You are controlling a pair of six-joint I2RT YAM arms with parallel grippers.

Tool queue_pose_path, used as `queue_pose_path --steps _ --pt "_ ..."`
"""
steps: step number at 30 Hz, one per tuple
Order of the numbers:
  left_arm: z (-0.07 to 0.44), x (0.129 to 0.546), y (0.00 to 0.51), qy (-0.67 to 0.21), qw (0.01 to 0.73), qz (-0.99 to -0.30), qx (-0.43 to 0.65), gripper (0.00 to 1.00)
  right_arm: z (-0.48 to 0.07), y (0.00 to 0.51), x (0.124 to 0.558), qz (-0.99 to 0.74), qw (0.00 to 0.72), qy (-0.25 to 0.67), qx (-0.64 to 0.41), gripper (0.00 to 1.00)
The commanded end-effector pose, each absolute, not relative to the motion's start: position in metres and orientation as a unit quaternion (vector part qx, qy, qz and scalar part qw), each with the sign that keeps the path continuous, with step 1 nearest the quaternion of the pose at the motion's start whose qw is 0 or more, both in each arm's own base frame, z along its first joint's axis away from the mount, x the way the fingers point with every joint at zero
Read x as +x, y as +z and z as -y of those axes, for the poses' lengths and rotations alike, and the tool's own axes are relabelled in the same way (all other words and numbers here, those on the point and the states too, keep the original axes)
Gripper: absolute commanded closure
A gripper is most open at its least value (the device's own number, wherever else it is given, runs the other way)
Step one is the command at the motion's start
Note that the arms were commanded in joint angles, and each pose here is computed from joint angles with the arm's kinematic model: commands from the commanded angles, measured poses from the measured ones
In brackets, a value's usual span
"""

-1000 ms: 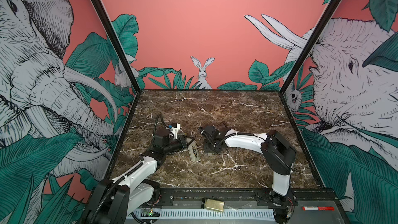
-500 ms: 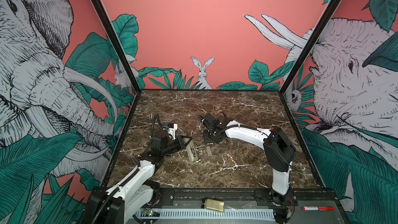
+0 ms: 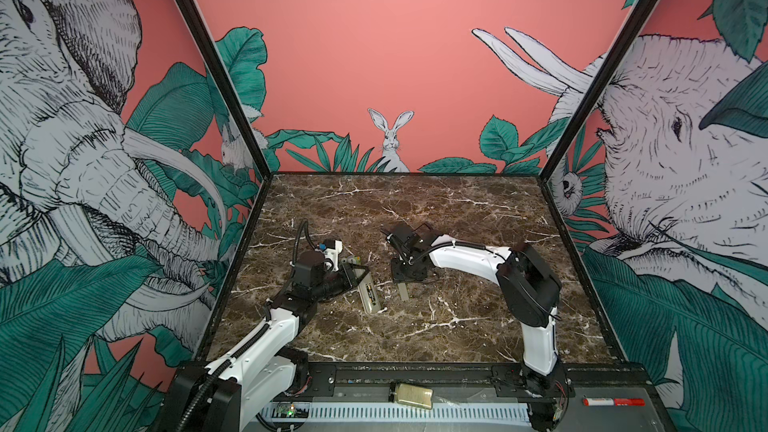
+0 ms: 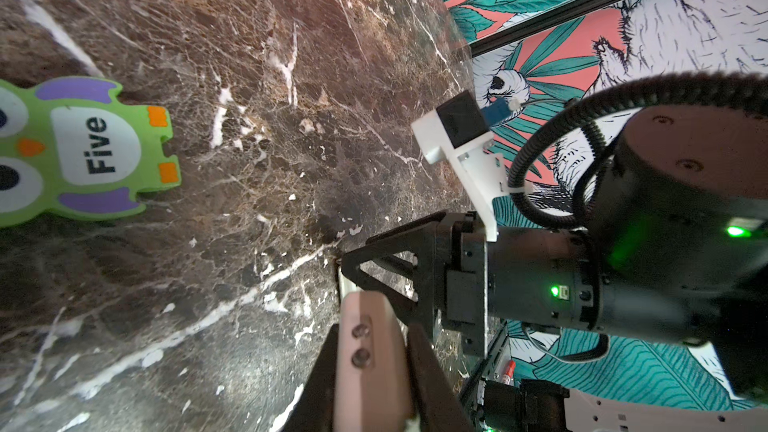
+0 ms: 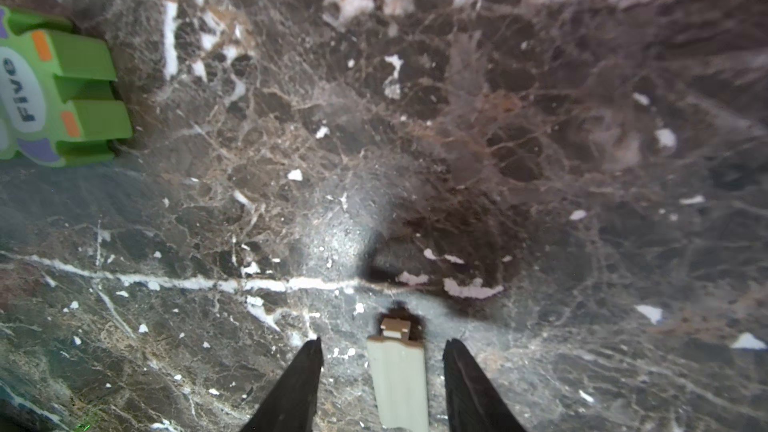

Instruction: Load the batteries into the remote control

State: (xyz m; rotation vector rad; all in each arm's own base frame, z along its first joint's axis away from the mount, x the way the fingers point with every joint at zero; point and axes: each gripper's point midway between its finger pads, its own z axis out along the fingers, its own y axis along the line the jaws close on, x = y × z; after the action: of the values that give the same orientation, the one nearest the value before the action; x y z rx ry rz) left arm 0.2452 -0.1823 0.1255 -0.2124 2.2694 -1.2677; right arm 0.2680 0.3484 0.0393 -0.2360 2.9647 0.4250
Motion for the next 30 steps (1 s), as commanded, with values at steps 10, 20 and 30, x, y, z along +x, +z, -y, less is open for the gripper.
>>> queue_pose_path --steps 10,20,30 --pt "0.181 0.249 0.140 -0.474 0.281 -0.831 -0.068 1.00 -0.361 0.021 0.253 -0.984 0.040 0.140 -0.098 0.52" --pt "0.179 0.246 0.147 -0.472 0.283 -0.833 -0.062 1.00 -0.399 0.021 0.242 -0.974 0.032 0.176 -0.140 0.52" --pt "0.172 0.228 0.154 -0.456 0.281 -0.843 -0.051 1.00 -0.415 0.018 0.227 -0.968 0.018 0.189 -0.166 0.52"
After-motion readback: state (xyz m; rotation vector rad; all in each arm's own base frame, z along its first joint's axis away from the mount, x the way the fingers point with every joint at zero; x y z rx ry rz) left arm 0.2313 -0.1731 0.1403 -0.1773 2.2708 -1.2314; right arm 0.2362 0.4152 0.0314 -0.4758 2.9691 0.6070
